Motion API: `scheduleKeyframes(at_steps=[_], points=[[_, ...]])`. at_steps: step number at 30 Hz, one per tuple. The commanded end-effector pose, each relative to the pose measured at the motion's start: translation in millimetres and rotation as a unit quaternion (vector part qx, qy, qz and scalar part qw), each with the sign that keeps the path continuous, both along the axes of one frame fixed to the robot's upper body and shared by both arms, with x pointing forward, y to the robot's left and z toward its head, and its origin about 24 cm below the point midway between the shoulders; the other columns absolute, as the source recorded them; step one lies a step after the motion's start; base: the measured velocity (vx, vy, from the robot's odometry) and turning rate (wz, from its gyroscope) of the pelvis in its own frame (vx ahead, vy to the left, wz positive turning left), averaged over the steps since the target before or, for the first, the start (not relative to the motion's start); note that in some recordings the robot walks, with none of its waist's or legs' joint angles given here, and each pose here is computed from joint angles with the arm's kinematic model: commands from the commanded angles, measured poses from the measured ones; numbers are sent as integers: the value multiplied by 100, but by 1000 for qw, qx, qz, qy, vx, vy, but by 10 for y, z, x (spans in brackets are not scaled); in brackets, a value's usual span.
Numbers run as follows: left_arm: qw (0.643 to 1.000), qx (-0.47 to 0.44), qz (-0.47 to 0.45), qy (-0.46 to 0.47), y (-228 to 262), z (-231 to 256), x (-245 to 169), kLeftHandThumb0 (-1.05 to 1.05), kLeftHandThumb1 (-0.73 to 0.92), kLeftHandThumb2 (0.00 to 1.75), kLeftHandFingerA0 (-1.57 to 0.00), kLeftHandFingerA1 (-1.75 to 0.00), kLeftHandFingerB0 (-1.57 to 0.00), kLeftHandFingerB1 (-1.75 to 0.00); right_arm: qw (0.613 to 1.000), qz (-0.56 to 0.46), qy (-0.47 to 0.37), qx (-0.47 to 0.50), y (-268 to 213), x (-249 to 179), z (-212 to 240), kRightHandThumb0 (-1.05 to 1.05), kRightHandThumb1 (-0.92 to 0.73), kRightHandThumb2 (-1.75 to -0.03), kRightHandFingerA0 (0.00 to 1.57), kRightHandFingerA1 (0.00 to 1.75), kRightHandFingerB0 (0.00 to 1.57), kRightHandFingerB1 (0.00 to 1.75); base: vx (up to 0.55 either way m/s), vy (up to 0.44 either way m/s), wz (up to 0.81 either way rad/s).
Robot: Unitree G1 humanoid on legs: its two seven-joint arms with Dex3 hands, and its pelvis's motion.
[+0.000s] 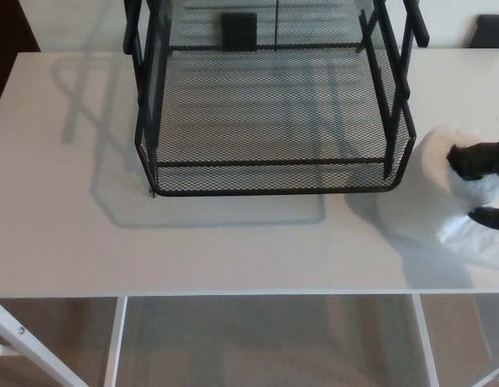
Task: The robot walks towards a desk on which a file tray is kept in the middle and a toilet paper roll is kept on its right. The robot uses its right hand to hook on finger in the gap of the roll and grabs it, lifts it and places it on the tray.
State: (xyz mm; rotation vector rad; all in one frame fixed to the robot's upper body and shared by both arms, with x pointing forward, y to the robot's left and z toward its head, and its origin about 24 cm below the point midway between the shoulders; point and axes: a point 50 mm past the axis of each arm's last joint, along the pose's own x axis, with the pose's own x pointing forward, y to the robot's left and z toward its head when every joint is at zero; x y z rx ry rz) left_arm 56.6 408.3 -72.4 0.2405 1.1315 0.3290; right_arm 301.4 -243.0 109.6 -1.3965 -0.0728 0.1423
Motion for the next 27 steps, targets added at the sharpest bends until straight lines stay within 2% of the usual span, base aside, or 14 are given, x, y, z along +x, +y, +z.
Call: scheduleKeyframes(at_steps=[1,3,7,11,12,16,18,19,20,23,24,25,26,27], points=[[999,43,-27,7,124,113,-1,-101,92,67,-48,-88,-28,-76,979,0,-201,-19,-349,-139,560,-29,-59,-70,99,150,92,65,0,0,0],[999,44,-24,4,134,123,1,-101,92,67,-44,-89,-27,-76,976,-9,-215,-19,-402,-140,672,-21,-62,-61,97,151,95,61,0,0,0],[999,47,-22,2,142,131,-1,-101,92,67,-44,-89,-28,-76,967,-21,-251,-33,-479,-144,934,-23,-63,-63,98,141,96,61,0,0,0],[999,49,-19,6,145,128,12,-102,92,68,-50,-91,-29,-78,958,-12,-287,-24,-484,-147,1203,-24,-62,-62,99,152,94,61,0,0,0],[998,50,-22,5,145,130,12,-91,66,123,-60,-88,-22,-68,954,-6,-298,-23,-472,-146,1278,-25,-62,-64,101,154,94,65,0,0,0],[999,50,-21,1,158,150,24,-91,67,124,-59,-88,-24,-69,935,21,-353,-16,-334,-109,1678,-28,-56,-62,98,165,94,67,0,0,0],[998,55,-27,3,158,150,35,-92,69,124,-51,-85,-24,-69,930,25,-365,-14,-290,-90,1784,-29,-57,-63,101,167,94,67,0,0,0],[998,56,-26,4,157,147,38,-92,69,124,-51,-85,-24,-69,930,26,-366,-14,-272,-85,1820,-29,-57,-63,101,167,94,67,0,0,0],[998,53,-24,1,156,146,31,-101,92,68,-44,-91,-30,-80,927,32,-374,-14,-233,-66,1890,-29,-56,-64,102,163,95,68,0,0,0],[998,56,-26,8,167,155,64,-100,92,70,-43,-89,-31,-76,926,45,-374,-11,-44,-7,2079,-30,-58,-57,100,161,90,64,0,0,0],[998,57,-29,6,167,161,66,-91,69,125,-55,-87,-24,-69,925,53,-376,-8,-4,23,2089,-39,-50,-65,101,159,88,65,0,0,0],[998,57,-26,4,167,162,68,-91,68,124,-54,-86,-25,-68,925,64,-374,0,53,60,2094,-29,-54,-61,97,167,92,63,0,0,0],[998,55,-23,1,166,161,67,-92,68,124,-56,-86,-24,-68,931,79,-356,13,111,94,2099,-30,-63,-59,99,151,91,61,0,0,0],[998,55,-22,1,163,156,66,-103,92,68,-47,-90,-32,-78,935,89,-342,24,150,120,2101,-30,-60,-62,94,161,92,62,0,0,0]])
